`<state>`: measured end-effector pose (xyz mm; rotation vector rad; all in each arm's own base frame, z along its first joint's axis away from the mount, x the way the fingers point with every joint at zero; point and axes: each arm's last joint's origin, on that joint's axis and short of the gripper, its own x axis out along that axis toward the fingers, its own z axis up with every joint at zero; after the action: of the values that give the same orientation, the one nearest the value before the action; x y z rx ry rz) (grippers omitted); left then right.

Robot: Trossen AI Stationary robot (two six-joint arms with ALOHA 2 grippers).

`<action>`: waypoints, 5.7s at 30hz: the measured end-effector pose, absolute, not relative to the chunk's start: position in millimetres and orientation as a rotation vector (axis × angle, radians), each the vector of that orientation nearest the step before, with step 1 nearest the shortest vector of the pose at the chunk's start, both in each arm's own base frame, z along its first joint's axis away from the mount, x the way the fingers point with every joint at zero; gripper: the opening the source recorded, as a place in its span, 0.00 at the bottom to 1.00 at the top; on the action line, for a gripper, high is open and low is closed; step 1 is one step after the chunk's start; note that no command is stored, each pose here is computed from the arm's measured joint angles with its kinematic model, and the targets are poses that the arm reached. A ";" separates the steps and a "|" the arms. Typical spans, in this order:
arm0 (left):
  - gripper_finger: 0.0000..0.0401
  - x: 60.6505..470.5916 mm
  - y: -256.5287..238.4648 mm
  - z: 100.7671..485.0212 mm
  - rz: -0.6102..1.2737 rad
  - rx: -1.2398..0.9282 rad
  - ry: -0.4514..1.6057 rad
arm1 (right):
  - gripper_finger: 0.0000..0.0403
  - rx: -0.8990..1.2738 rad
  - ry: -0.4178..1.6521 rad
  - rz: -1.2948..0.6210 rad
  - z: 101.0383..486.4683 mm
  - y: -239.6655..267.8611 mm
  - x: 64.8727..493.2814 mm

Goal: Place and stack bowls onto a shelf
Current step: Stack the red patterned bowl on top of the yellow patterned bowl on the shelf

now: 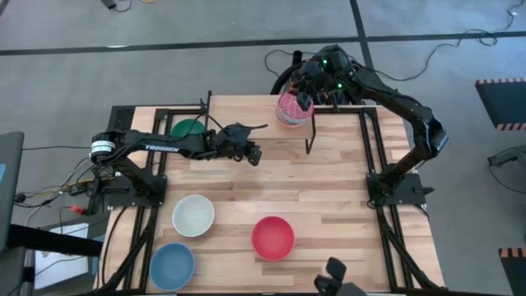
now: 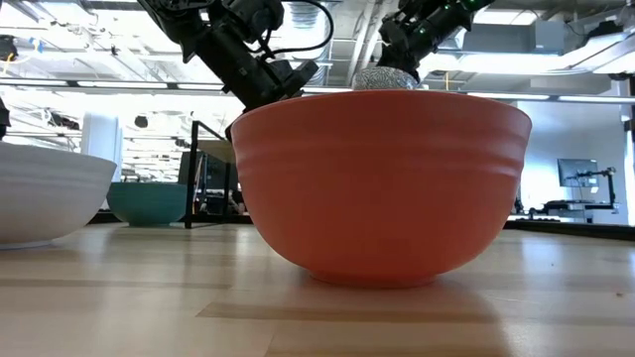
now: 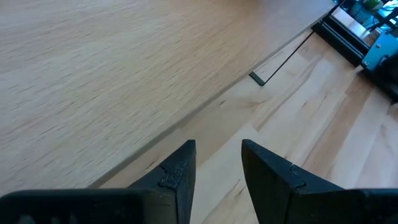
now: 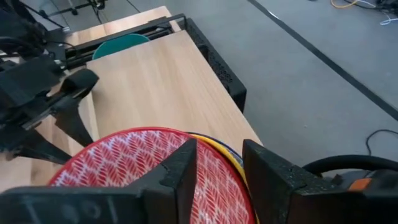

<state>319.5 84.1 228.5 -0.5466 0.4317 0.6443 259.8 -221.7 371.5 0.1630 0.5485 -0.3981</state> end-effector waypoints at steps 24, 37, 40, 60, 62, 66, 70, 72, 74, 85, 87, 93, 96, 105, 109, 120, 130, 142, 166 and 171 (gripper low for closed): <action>0.26 322.5 84.5 282.0 0.552 -0.411 0.277 | 0.34 0.126 0.430 -0.456 410.0 -202.5 229.8; 0.13 375.5 92.9 362.2 0.333 0.172 0.143 | 0.34 0.409 0.517 -0.351 373.8 -245.4 215.1; 0.11 391.5 96.5 359.7 0.325 0.213 0.190 | 0.34 0.422 0.506 -0.330 371.4 -250.0 214.6; 0.07 407.7 113.2 342.8 0.347 0.221 0.403 | 0.34 0.404 0.516 -0.289 369.6 -251.6 210.9; 0.07 407.6 113.5 342.6 0.347 0.221 0.405 | 0.34 0.406 0.518 -0.291 369.5 -251.7 210.6; 0.07 407.1 114.0 341.8 0.357 0.222 0.416 | 0.34 0.410 0.523 -0.293 369.0 -251.4 210.3; 0.07 405.7 115.4 339.7 0.375 0.222 0.443 | 0.34 0.430 0.544 -0.284 362.8 -253.0 214.9; 0.07 405.2 116.0 338.9 0.379 0.221 0.453 | 0.34 0.443 0.563 -0.291 357.9 -255.9 215.6; 0.07 404.8 116.4 338.4 0.381 0.215 0.458 | 0.34 0.454 0.575 -0.288 353.9 -257.6 217.8; 0.07 403.1 118.3 335.8 0.412 0.191 0.483 | 0.34 0.466 0.563 -0.280 353.6 -258.0 220.1; 0.07 402.2 119.4 334.8 0.421 0.182 0.493 | 0.34 0.467 0.564 -0.280 353.6 -257.9 220.1; 0.07 400.9 121.1 333.3 0.443 0.167 0.509 | 0.34 0.482 0.557 -0.276 354.1 -257.5 220.5; 0.07 400.2 121.0 334.2 0.446 0.167 0.507 | 0.34 0.487 0.526 -0.261 359.3 -255.9 218.9; 0.07 381.4 116.9 359.1 0.517 0.180 0.477 | 0.34 0.456 0.422 -0.298 388.9 -243.3 201.4; 0.07 372.4 123.9 356.9 0.556 0.145 0.540 | 0.34 0.506 0.470 -0.384 386.7 -242.8 191.9; 0.07 364.2 142.5 313.6 0.586 -0.002 0.604 | 0.34 0.617 0.560 -0.480 357.0 -236.6 180.9; 0.07 363.3 152.1 302.0 0.590 -0.046 0.531 | 0.34 0.651 0.573 -0.508 339.6 -234.5 178.9; 0.07 376.2 156.2 283.1 0.551 -0.105 0.496 | 0.34 0.651 0.579 -0.487 336.9 -230.2 185.9; 0.07 373.9 131.4 295.4 0.532 -0.118 0.501 | 0.34 0.593 0.483 -0.522 368.7 -207.2 165.2; 0.07 367.0 130.6 309.5 0.540 -0.084 0.464 | 0.34 0.501 0.449 -0.457 383.4 -177.2 161.6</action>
<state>367.0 130.6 309.5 -0.0842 0.4636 0.5404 161.6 -177.2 383.4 0.5012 0.4488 -0.4566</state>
